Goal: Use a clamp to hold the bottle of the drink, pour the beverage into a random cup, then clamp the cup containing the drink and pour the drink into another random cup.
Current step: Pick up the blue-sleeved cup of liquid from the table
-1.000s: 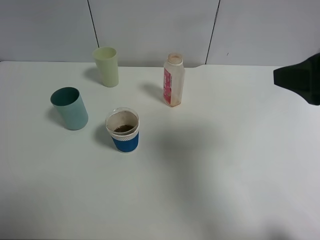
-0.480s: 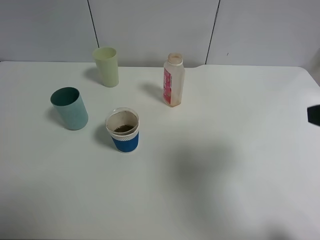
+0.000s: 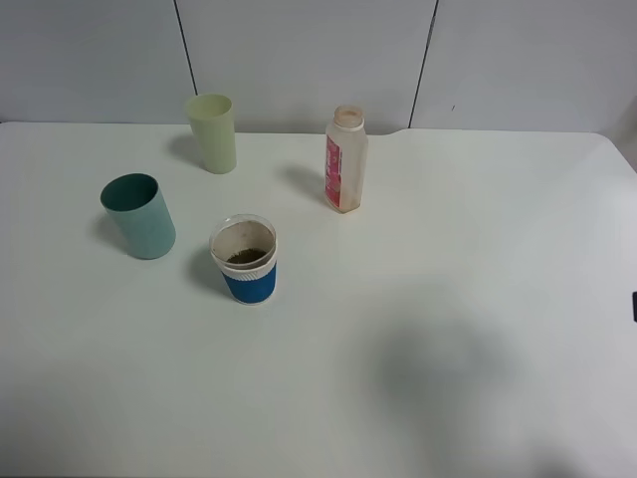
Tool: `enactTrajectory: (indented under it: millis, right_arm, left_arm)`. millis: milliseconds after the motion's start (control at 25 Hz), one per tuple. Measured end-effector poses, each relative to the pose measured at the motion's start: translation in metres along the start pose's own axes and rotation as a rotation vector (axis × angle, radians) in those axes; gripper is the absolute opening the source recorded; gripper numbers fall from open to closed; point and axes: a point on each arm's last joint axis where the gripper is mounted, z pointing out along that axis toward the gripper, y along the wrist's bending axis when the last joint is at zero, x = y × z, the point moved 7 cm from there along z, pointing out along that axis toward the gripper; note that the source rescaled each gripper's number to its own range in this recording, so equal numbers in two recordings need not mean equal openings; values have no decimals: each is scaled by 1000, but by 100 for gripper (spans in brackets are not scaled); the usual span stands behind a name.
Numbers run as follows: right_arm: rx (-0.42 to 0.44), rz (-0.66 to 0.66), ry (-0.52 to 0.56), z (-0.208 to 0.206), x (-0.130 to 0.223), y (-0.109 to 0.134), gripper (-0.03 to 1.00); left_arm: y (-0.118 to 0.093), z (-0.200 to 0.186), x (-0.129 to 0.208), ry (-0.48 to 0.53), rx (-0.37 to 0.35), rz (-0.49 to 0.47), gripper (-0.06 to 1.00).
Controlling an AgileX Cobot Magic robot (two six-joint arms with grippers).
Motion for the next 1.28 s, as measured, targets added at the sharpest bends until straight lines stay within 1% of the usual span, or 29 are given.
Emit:
enactTrajectory:
  millis: [360, 560, 1120, 1280]
  right_arm:
    - [-3, 6, -60, -11, 4, -2, 100]
    - [-8, 10, -54, -10, 13, -1, 100]
    - [-20, 20, -185, -29, 17, -3, 100]
    - [-22, 21, -206, -32, 18, -3, 100]
  left_arm:
    - [0, 0, 0, 0, 0, 0, 66]
    - [0, 0, 0, 0, 0, 1, 66]
    - [0, 0, 0, 0, 0, 0, 66]
    - [0, 0, 0, 0, 0, 0, 66]
